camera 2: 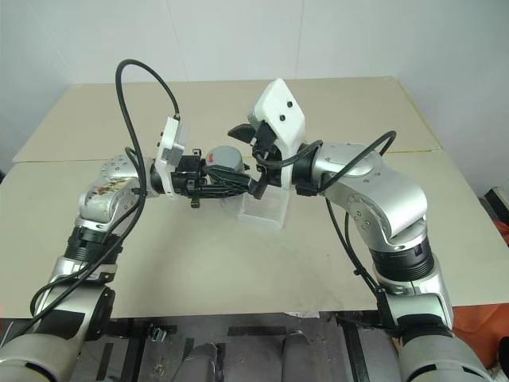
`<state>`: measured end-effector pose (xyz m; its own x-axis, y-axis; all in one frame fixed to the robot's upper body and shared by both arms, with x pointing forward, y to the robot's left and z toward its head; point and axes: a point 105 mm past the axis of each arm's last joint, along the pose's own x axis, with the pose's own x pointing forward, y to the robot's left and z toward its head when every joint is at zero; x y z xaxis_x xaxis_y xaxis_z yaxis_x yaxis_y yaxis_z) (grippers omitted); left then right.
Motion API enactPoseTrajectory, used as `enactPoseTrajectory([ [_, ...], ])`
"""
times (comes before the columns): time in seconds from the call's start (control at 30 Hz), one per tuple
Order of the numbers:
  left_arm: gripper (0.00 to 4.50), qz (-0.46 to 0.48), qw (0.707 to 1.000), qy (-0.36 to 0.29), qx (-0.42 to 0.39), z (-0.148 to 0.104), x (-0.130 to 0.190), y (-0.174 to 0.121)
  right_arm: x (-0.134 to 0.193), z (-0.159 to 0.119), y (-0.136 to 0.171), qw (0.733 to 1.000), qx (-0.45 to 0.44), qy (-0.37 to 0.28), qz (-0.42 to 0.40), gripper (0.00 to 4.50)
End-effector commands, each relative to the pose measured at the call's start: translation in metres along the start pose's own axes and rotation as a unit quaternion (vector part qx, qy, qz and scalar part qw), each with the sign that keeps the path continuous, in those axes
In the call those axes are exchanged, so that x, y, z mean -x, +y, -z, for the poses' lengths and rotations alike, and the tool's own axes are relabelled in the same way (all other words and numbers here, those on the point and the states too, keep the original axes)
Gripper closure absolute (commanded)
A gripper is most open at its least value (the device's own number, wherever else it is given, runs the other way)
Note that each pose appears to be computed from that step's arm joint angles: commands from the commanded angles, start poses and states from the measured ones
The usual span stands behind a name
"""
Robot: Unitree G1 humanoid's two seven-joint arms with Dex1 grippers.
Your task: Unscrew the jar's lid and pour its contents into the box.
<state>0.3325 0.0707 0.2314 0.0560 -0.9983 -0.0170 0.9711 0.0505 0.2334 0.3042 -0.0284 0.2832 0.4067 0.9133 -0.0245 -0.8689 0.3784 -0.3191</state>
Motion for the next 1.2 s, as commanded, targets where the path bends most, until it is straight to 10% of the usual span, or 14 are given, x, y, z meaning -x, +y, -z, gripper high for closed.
enactPoseTrajectory([
  [0.03, 2.53, 0.006, 0.999, -0.012, -0.03, -0.015, 0.0, 0.0, 0.001, -0.012, 0.001, 1.0, 0.014, -0.018, -0.005, 0.82],
  [0.13, 2.53, 0.006, 0.999, -0.014, -0.032, -0.016, 0.001, 0.0, 0.001, -0.011, 0.002, 1.0, 0.007, -0.019, -0.015, 1.74],
  [0.93, 2.53, 0.14, 0.988, -0.024, -0.067, -0.038, 0.017, -0.037, -0.007, -0.005, 0.003, 0.946, 0.047, -0.057, -0.316, 1.77],
  [1.1, 2.53, 0.092, 0.994, -0.012, -0.052, -0.027, 0.019, -0.024, 0.008, -0.007, -0.009, 0.968, 0.033, -0.066, -0.239, 0.23],
  [1.2, 2.53, 0.042, 0.998, -0.009, -0.051, -0.022, 0.02, -0.01, 0.026, -0.008, -0.018, 0.984, 0.036, -0.068, -0.16, 0.11],
])
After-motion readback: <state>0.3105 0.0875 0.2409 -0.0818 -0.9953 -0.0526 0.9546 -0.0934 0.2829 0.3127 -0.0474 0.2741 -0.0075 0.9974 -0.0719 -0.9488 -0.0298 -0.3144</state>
